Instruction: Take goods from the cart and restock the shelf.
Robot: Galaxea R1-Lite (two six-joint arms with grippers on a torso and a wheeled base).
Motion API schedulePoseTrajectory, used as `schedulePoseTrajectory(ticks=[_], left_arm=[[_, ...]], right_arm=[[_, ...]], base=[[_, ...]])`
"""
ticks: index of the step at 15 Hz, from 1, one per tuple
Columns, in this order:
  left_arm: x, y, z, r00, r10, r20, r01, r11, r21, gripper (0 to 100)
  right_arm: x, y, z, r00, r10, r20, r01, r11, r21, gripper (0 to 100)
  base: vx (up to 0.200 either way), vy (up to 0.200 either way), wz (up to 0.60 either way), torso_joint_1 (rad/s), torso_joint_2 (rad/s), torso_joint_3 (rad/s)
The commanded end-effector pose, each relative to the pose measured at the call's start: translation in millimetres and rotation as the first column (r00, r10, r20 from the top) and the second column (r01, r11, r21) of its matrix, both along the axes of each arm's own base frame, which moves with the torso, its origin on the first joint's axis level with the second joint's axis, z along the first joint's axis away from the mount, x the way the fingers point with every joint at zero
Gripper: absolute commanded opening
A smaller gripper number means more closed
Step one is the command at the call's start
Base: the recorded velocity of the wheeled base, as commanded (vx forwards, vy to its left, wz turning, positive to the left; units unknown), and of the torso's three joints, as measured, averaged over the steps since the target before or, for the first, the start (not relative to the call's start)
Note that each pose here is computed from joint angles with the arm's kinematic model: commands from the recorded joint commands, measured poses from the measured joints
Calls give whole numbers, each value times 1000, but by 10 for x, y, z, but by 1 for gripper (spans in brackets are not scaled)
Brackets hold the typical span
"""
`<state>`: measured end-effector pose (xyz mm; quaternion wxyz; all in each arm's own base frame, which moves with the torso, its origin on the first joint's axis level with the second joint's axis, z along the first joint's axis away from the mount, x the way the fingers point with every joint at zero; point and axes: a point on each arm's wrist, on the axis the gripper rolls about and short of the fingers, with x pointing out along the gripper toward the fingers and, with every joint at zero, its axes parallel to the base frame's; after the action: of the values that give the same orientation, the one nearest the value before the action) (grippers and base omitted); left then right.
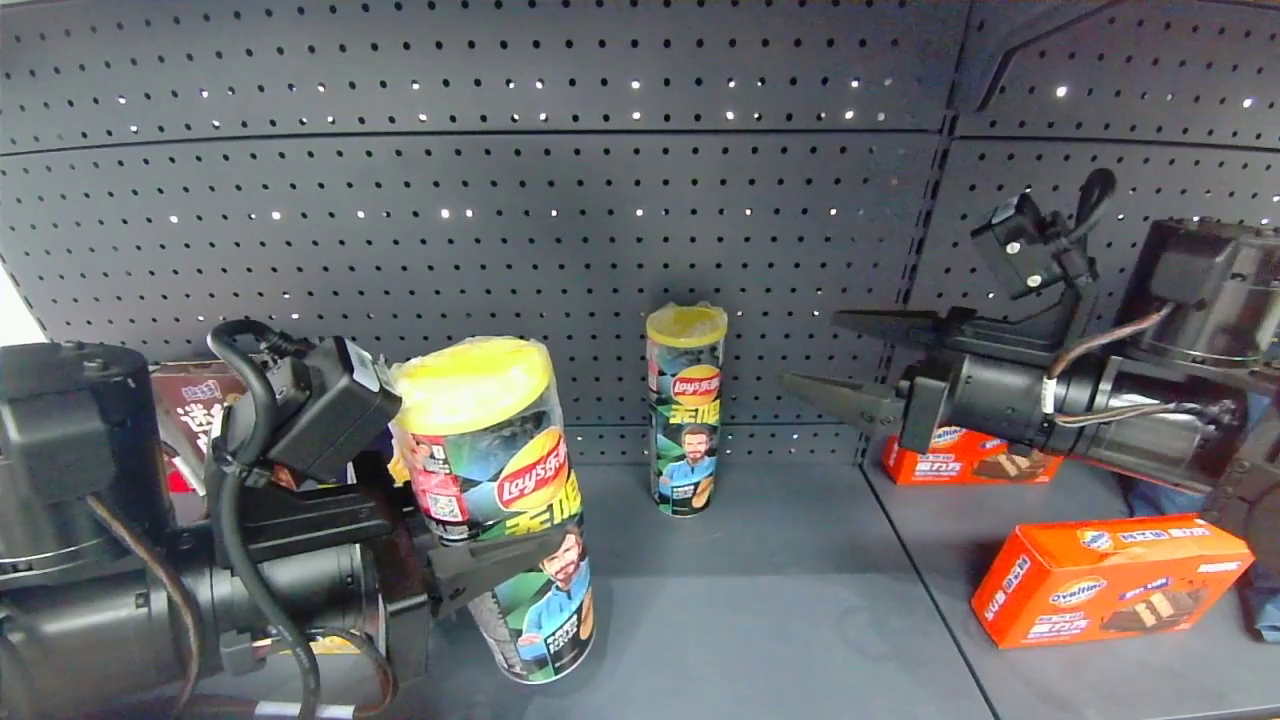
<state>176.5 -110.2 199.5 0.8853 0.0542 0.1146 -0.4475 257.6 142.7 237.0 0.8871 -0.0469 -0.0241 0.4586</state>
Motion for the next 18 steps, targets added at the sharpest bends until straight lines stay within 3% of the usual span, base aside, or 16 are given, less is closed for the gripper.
schedulePoseTrajectory(ticks=[1,4,9,18], left_arm=[[15,-5,-21,1000,2,-8,-2,1000,5,0],[17,-7,-24,1000,1,-9,-1,1000,5,0],[62,12,-36,1000,18,-15,-17,1000,8,0],[83,0,-27,1000,13,-13,-13,1000,7,0]], right_arm=[[185,108,-227,998,55,-36,-55,998,-18,100],[294,177,-374,991,121,-62,-123,992,-24,100],[497,287,-621,987,123,-99,-127,991,-37,100],[703,380,-726,986,119,-116,-125,991,-44,100]], base=[[0,0,0,0,0,0],[0,0,0,0,0,0],[0,0,0,0,0,0],[0,0,0,0,0,0]])
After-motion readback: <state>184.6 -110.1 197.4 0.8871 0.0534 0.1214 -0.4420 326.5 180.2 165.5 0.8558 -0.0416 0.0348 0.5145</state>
